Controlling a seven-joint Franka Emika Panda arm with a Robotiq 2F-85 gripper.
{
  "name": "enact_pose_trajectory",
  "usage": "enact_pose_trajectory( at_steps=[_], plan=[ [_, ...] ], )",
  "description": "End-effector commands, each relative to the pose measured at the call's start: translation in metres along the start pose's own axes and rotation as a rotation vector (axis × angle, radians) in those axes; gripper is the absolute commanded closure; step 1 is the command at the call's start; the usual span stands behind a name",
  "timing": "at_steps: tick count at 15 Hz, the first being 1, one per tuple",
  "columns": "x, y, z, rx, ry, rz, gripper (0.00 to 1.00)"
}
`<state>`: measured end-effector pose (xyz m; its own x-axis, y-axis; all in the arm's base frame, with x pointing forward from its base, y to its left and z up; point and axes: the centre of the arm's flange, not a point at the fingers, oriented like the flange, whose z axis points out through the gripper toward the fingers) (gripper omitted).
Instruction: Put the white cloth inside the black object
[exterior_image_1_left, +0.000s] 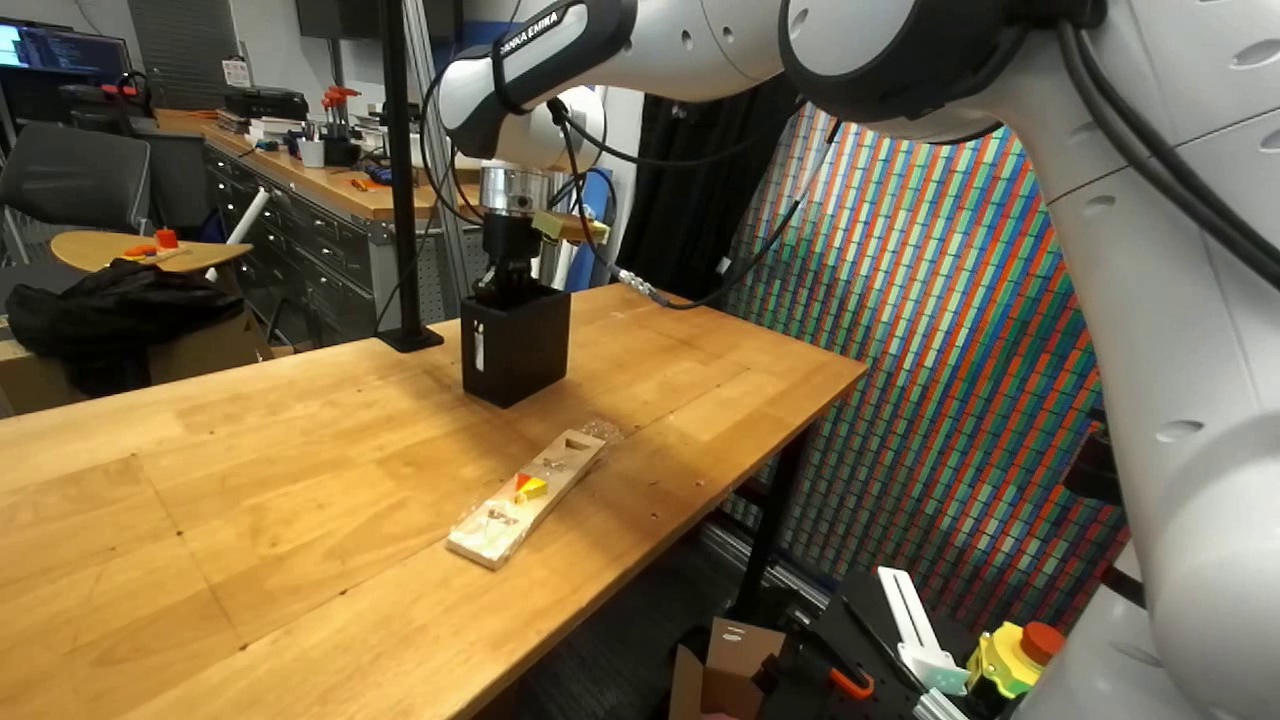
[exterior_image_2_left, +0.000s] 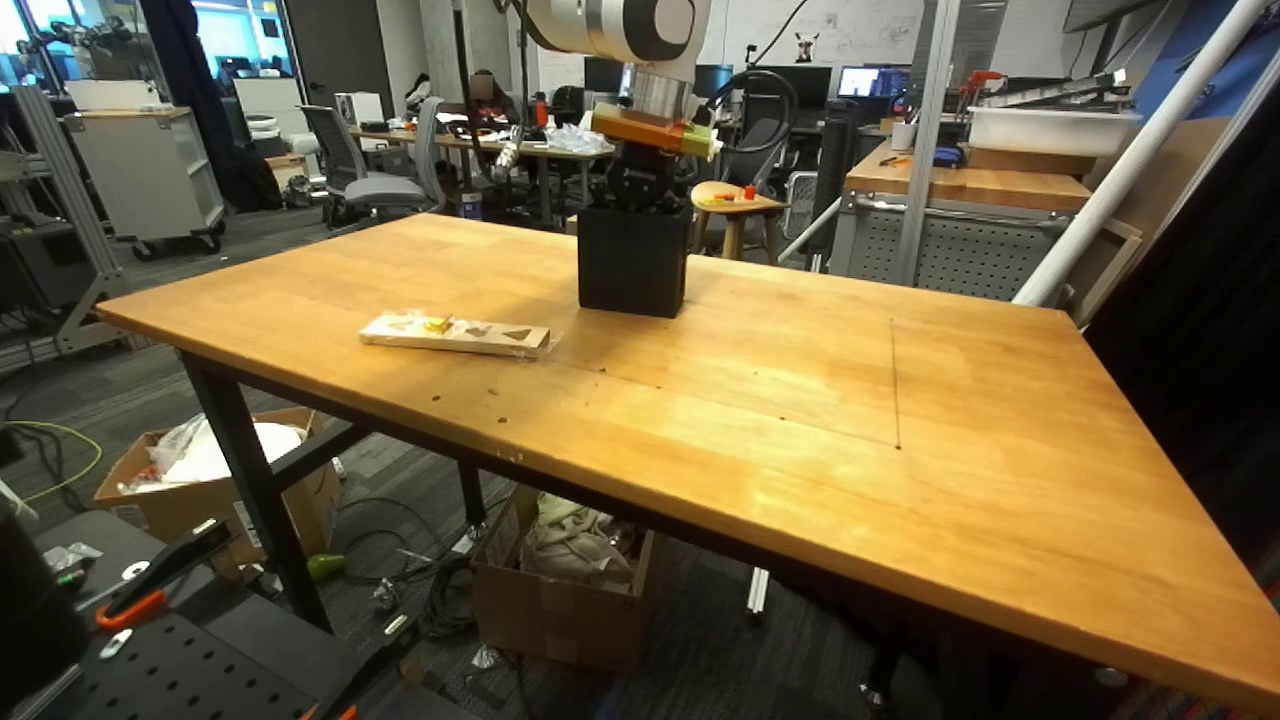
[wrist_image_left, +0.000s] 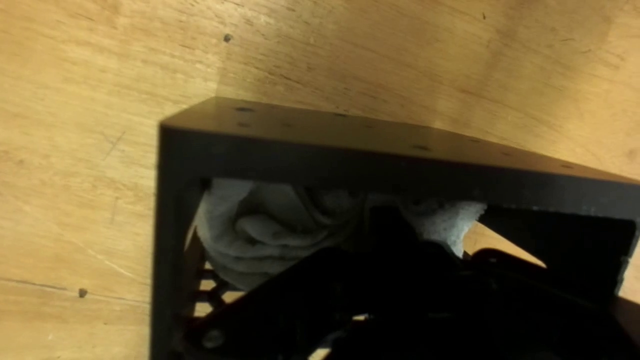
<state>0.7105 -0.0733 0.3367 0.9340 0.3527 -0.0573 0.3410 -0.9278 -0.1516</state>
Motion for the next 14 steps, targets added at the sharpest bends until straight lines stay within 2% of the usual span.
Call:
enact_pose_trajectory(
  at_steps=[1,8,14],
  plan=[
    [0.007,-0.006,-0.001,0.000,0.019,-0.002,1.00],
    [-0.006,-0.015,-0.037,-0.060,0.040,0.003,1.00],
    [-0.023,-0.020,-0.094,-0.171,0.073,-0.015,1.00]
  ],
)
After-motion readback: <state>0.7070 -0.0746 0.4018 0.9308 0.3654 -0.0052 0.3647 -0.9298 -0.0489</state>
